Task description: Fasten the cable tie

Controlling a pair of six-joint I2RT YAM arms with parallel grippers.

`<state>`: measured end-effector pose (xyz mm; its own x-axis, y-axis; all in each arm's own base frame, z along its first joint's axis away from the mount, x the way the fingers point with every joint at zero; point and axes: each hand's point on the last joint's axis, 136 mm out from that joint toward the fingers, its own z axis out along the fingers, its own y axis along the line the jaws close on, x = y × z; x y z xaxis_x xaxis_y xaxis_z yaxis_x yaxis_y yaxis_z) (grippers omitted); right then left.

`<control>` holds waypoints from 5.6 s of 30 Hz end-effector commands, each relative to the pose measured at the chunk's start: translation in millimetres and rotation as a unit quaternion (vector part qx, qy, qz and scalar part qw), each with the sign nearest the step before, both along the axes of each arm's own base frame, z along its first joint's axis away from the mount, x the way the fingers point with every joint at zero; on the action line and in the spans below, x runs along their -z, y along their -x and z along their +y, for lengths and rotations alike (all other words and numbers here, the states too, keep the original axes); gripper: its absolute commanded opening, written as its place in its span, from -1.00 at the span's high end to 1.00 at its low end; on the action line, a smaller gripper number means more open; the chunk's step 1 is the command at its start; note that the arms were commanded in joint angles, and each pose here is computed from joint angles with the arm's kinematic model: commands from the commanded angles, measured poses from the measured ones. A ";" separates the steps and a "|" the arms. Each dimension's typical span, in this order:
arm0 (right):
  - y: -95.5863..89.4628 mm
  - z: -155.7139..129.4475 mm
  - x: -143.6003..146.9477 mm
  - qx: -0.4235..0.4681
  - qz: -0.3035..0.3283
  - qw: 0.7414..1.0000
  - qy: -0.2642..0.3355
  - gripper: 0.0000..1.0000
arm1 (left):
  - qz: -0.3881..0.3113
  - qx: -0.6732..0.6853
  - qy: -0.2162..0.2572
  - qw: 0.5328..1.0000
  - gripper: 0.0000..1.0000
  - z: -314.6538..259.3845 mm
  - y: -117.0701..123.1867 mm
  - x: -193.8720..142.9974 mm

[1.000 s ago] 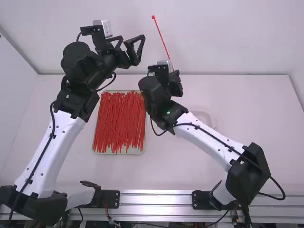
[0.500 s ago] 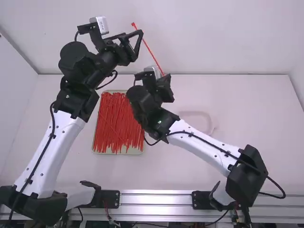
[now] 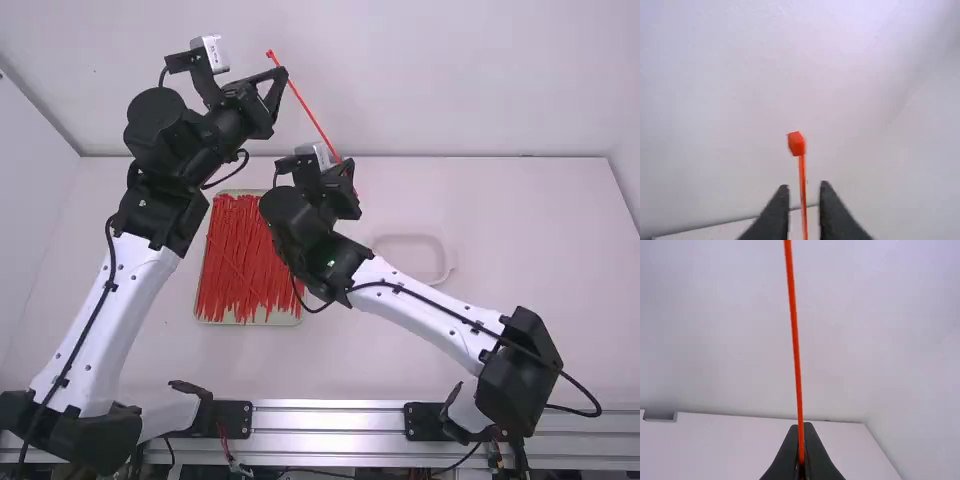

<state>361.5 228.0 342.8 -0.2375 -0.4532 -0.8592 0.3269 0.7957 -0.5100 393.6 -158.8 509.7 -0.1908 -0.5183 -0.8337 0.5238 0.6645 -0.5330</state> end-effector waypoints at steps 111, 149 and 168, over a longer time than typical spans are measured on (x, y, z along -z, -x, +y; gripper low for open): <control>-8.7 -2.7 -12.5 -0.005 -0.014 0.999 -0.032 1.00 | -0.023 0.021 0.025 0.999 0.96 -8.7 -15.5 -5.6; 32.7 25.5 -52.7 -0.296 0.059 0.950 -0.075 -0.97 | -0.089 0.139 -0.163 0.973 0.96 -8.6 3.8 32.3; 78.6 3.9 -83.7 -0.685 0.121 0.693 -0.188 -0.98 | -0.135 0.236 -0.186 0.944 0.96 -28.3 34.4 34.5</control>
